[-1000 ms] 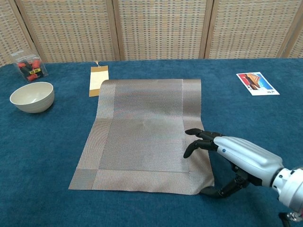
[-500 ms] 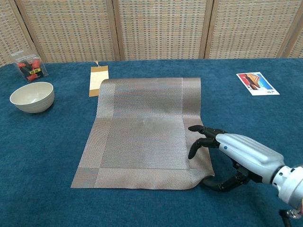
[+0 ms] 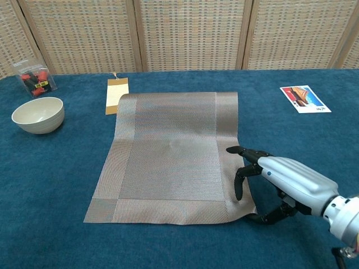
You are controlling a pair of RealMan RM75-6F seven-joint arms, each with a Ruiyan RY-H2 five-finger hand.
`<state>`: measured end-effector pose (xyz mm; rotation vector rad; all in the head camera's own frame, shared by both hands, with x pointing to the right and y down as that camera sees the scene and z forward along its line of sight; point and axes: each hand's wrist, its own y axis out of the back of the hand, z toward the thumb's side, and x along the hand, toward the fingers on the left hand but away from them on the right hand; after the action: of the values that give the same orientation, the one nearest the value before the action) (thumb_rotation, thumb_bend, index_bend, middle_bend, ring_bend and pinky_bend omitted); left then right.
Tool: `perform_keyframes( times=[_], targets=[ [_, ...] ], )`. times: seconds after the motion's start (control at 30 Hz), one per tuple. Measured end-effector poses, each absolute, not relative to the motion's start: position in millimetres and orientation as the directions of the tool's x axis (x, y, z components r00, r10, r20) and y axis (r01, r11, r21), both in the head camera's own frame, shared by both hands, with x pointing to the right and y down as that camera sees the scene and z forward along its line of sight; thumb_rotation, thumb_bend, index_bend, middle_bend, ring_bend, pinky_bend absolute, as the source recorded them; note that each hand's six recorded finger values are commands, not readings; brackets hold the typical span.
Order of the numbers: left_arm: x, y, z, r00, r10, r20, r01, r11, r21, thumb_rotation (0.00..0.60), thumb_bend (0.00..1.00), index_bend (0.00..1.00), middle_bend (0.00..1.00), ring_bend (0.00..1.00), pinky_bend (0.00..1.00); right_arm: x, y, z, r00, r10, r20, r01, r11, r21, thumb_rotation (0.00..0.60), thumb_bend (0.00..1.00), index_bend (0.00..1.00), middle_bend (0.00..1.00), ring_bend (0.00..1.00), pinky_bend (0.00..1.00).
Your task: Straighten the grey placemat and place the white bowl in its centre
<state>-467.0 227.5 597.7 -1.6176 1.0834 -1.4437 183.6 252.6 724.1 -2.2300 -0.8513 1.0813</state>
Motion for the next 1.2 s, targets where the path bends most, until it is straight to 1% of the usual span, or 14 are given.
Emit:
perform_keyframes(
  times=[0.27, 0.43, 0.57, 0.93, 1.03, 1.2],
  targets=[
    [-468, 227, 598, 0.025, -0.914, 0.404, -0.135, -0.404, -0.905, 0.6, 0.34, 0.13, 0.0, 0.0, 0.0, 183, 253, 725, 0.481, 0.727, -0.49, 0.317, -0.665, -0.676, 0.6, 0.44, 0.61, 0.1, 0.0, 0.0],
    [-467, 227, 598, 0.025, -0.914, 0.405, -0.136, -0.405, -0.904, 0.6, 0.34, 0.14, 0.0, 0.0, 0.0, 182, 254, 726, 0.481, 0.728, -0.489, 0.32, -0.665, -0.675, 0.6, 0.55, 0.63, 0.1, 0.0, 0.0],
    [-468, 227, 598, 0.023, -0.914, 0.405, -0.139, -0.404, -0.904, 0.6, 0.34, 0.14, 0.0, 0.0, 0.0, 182, 254, 726, 0.475, 0.732, -0.489, 0.33, -0.663, -0.672, 0.6, 0.59, 0.64, 0.1, 0.0, 0.0],
    [-469, 226, 599, 0.019, -0.913, 0.408, -0.146, -0.406, -0.902, 0.6, 0.34, 0.14, 0.0, 0.0, 0.0, 182, 254, 723, 0.468, 0.736, -0.488, 0.341, -0.661, -0.668, 0.6, 0.6, 0.67, 0.1, 0.0, 0.0],
    [-469, 226, 600, 0.019, -0.913, 0.408, -0.147, -0.407, -0.902, 0.6, 0.34, 0.14, 0.0, 0.0, 0.0, 183, 254, 720, 0.47, 0.74, -0.481, 0.342, -0.655, -0.674, 0.6, 0.6, 0.68, 0.1, 0.0, 0.0],
    [-468, 226, 600, 0.02, -0.914, 0.406, -0.145, -0.405, -0.903, 0.6, 0.34, 0.14, 0.0, 0.0, 0.0, 192, 250, 706, 0.466, 0.762, -0.45, 0.339, -0.624, -0.704, 0.6, 0.6, 0.68, 0.1, 0.0, 0.0]
  ],
)
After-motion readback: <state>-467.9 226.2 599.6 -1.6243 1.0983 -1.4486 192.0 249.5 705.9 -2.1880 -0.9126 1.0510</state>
